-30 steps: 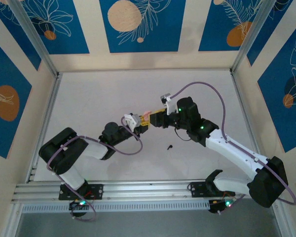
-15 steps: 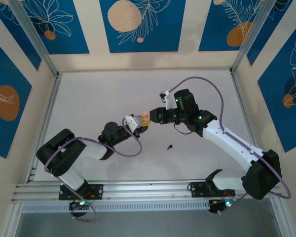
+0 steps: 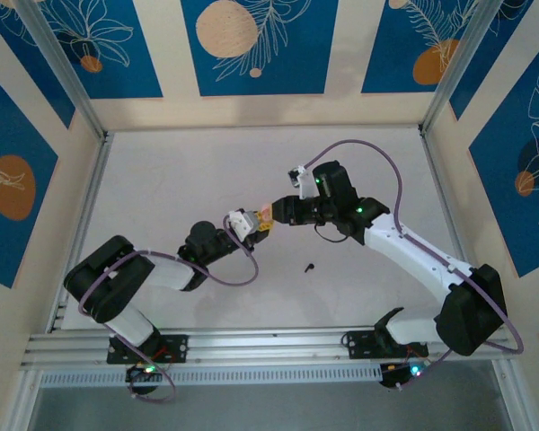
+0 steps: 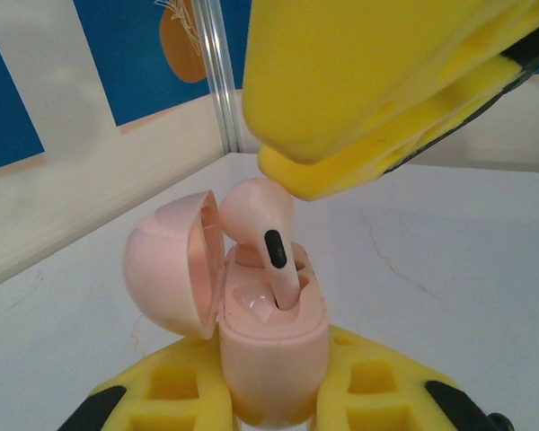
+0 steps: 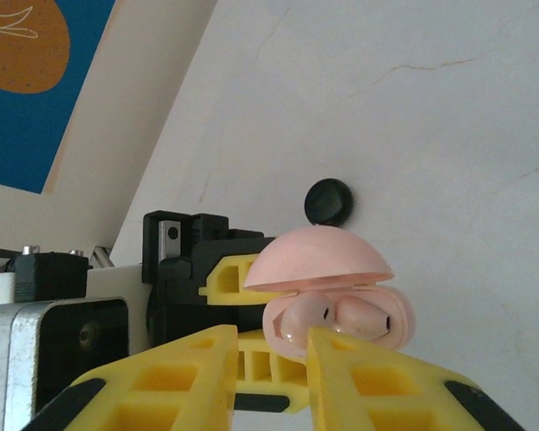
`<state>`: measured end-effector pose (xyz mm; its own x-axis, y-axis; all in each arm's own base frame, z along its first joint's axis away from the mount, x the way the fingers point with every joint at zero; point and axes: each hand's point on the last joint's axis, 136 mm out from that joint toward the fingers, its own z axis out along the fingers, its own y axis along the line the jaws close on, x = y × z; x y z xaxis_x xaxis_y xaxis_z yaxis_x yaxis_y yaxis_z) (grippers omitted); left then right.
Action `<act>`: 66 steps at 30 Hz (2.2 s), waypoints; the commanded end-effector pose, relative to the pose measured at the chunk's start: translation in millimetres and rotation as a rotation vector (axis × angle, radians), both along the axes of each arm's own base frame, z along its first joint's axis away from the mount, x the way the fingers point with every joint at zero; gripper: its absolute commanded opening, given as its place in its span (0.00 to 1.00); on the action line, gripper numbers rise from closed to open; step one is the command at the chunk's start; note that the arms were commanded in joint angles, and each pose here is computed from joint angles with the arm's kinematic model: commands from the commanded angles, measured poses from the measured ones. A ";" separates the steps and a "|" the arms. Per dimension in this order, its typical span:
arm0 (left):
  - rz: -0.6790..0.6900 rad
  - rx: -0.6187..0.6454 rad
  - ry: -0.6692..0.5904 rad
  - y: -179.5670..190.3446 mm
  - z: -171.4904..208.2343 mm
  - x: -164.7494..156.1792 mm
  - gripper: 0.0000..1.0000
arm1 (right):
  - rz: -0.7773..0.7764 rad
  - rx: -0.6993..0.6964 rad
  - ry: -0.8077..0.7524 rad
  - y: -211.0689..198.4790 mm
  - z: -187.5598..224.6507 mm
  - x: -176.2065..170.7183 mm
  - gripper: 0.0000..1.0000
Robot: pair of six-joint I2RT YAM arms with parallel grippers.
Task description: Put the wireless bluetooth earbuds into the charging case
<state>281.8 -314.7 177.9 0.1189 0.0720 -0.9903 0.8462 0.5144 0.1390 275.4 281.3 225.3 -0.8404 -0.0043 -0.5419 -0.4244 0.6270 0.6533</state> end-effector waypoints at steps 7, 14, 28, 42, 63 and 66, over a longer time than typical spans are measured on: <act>-0.006 0.000 -0.034 0.3 7.5 -6.3 0.05 | 0.009 0.009 -0.042 2.5 12.4 8.7 0.26; -0.007 0.007 -0.038 0.4 9.5 -6.9 0.05 | 0.031 0.011 -0.027 6.3 8.2 8.3 0.23; -0.011 0.023 -0.035 0.6 8.2 -8.5 0.05 | 0.089 0.017 -0.014 12.4 4.4 3.7 0.20; -0.018 0.032 -0.035 -0.2 9.1 -11.0 0.05 | 0.121 -0.015 -0.028 10.4 7.2 -0.3 0.26; -0.286 0.000 0.003 -16.6 35.9 -54.7 0.05 | 0.334 0.109 -0.179 -18.2 59.1 -22.5 0.48; -0.347 -0.009 0.017 -18.9 45.1 -64.8 0.05 | 0.401 0.139 -0.193 -15.9 62.7 -31.1 0.48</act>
